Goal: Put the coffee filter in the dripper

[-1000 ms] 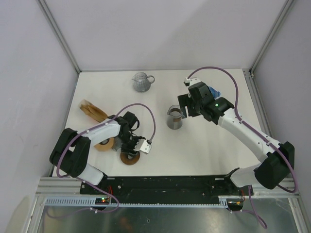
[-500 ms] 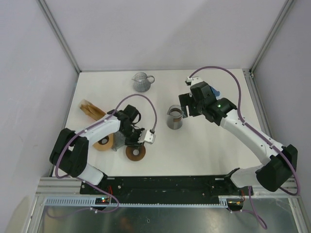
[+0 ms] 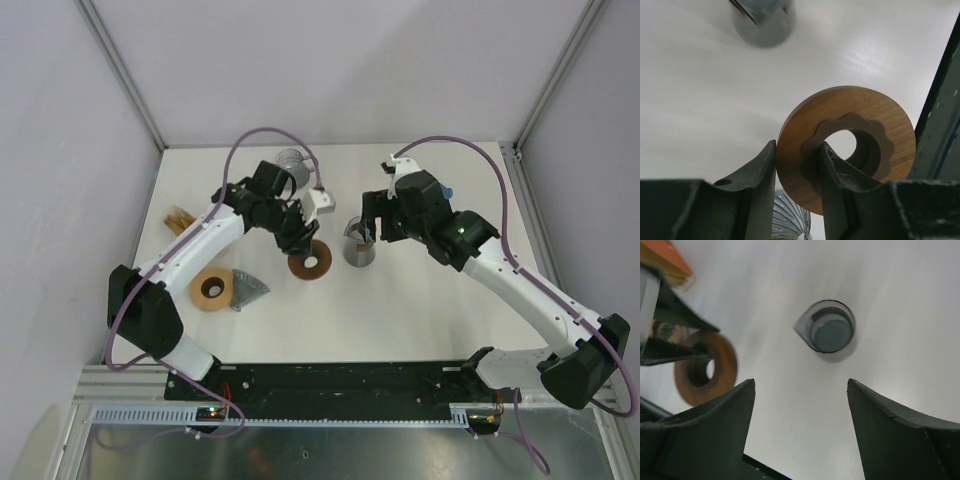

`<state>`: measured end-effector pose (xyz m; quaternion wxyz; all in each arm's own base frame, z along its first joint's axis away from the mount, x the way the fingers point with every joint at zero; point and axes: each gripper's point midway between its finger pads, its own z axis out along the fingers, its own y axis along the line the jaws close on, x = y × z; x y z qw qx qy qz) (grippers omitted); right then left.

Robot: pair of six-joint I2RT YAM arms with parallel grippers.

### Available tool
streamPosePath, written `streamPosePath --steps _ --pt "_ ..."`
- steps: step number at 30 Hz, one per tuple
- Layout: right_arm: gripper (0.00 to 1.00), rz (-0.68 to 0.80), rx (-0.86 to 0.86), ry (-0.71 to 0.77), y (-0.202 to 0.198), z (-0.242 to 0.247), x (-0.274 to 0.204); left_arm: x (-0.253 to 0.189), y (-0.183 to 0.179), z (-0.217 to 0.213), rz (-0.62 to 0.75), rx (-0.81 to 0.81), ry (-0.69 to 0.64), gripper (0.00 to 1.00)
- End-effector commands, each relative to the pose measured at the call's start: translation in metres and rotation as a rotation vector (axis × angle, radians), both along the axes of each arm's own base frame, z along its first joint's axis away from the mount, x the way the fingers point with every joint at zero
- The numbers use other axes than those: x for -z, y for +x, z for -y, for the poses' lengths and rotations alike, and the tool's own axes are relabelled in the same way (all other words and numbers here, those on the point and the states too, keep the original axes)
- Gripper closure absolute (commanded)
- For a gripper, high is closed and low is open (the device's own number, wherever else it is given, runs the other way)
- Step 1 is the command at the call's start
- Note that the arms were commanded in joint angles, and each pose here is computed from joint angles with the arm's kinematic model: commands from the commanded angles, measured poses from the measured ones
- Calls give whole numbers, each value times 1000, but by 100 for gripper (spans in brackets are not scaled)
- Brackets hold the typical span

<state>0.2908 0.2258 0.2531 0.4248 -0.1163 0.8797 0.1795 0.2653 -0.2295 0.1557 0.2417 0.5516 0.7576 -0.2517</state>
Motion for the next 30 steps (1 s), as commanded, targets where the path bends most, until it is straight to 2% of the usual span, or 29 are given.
streamPosePath --steps 1,9,15,22,30 --pt "21 66 -34 156 -5 -19 -37 -60 27 21 -31 -236 -111 100" --pt "20 23 31 162 15 0 -26 -78 90 56 -26 -364 -135 100" --pt "20 7 122 157 30 29 -18 -75 116 84 -24 -379 -145 100" --pt "21 -37 141 180 32 43 4 -61 121 111 -5 -355 -109 100" --pt "21 -63 155 163 33 49 21 -34 120 122 -7 -342 -43 100"
